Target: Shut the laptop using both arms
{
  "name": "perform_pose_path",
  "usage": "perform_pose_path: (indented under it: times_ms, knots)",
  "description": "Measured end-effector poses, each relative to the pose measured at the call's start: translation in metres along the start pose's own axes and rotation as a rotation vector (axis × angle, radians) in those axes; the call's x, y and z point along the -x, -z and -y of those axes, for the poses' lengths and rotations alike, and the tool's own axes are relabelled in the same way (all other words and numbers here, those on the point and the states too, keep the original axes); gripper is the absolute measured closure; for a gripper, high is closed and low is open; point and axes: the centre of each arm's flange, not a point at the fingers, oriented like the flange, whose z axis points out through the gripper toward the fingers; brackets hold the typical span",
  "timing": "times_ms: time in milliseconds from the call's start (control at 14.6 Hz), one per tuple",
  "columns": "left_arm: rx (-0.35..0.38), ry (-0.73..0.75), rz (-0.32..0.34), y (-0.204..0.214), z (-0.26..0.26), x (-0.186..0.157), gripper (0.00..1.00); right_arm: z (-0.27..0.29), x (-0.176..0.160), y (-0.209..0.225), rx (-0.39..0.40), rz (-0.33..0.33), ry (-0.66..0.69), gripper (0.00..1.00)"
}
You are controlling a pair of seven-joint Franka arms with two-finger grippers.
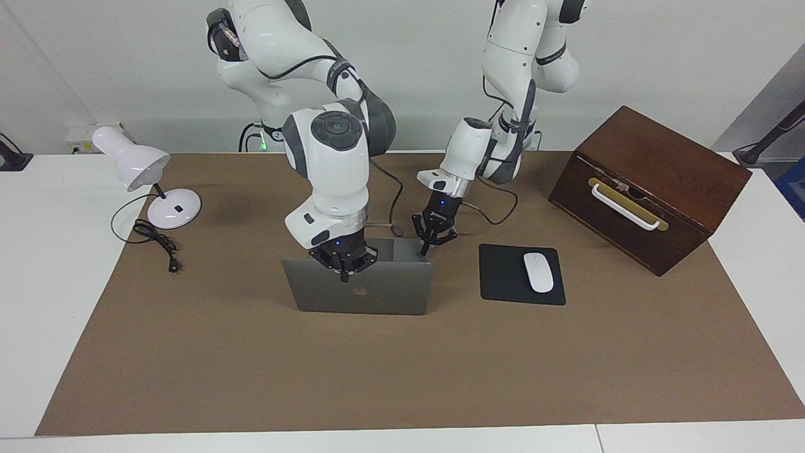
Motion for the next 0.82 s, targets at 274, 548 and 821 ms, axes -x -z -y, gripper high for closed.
perform_pose_path:
  times_ms: [274, 548, 821]
  knots:
    - [0.003, -0.005, -0.006, -0.0019, -0.0023, 0.0022, 0.99, -0.0001, -0.0001, 0.0000, 0.000, 0.000, 0.000, 0.99]
    - [0.009, -0.010, -0.008, -0.0022, -0.0064, 0.0031, 0.99, -0.0001, -0.0001, 0.0000, -0.001, 0.000, 0.000, 0.99]
    - [0.014, -0.021, -0.010, -0.0022, -0.0106, 0.0045, 0.99, 0.0027, 0.0018, 0.0001, -0.033, 0.022, -0.011, 0.99]
